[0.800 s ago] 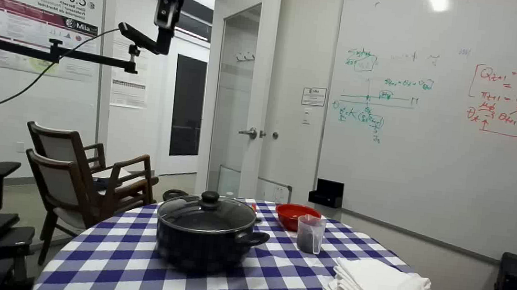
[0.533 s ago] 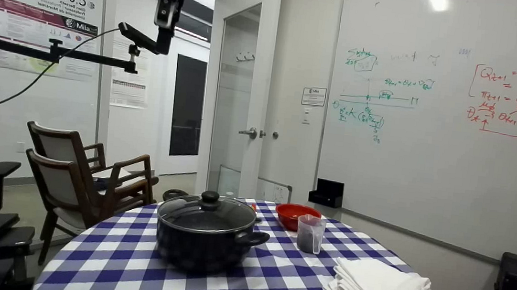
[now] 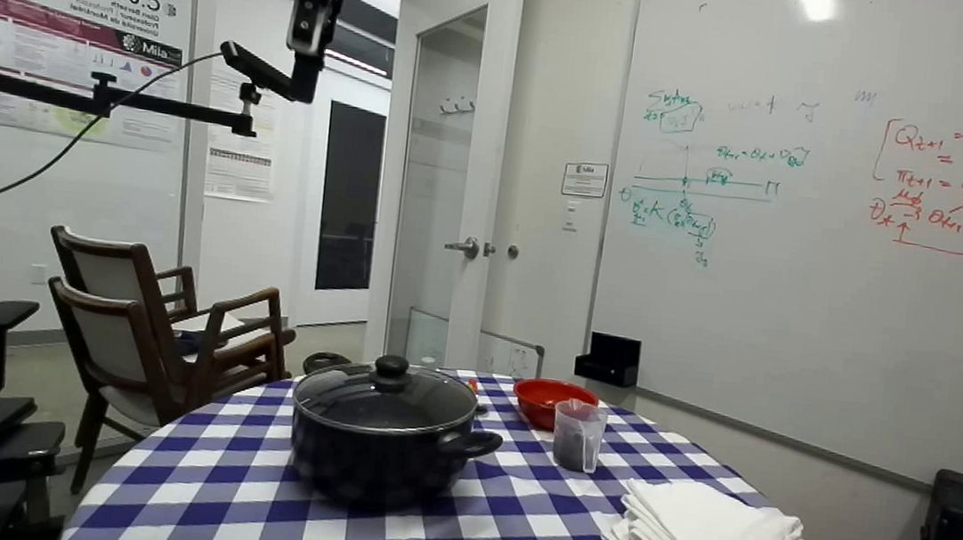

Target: Remove the glass lid from the pot and put it on the table

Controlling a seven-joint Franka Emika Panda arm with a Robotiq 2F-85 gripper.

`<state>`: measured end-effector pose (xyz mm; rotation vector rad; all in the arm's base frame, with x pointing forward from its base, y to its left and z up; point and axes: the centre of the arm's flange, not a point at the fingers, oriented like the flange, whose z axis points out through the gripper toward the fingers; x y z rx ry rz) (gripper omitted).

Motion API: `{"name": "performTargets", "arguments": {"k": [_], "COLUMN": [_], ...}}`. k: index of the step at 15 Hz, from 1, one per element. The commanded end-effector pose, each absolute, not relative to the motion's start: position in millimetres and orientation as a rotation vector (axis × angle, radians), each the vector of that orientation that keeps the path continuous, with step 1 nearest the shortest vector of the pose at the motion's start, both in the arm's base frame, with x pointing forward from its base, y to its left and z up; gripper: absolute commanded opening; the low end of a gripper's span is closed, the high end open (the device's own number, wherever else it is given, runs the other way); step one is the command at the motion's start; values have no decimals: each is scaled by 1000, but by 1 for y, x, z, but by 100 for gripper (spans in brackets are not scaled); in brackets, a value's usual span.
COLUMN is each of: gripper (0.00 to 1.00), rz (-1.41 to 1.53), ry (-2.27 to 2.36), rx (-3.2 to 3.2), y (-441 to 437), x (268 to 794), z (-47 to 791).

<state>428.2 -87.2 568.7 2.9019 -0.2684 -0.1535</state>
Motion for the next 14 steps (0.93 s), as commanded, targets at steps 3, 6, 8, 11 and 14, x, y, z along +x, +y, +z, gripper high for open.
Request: {"name": "performTargets", "arguments": {"k": [3, 6, 8, 11, 14], "gripper": [100, 100, 100, 100, 100], "rz": [-69, 33, 81, 113, 35], "ry": [-145, -14, 112, 273, 389], "rx": [2937, 2948, 2997, 3107, 3144], "y": [-78, -40, -5, 45, 84], "x": [480, 538, 566, 590, 601], "z": [539, 500, 476, 448, 426]}}
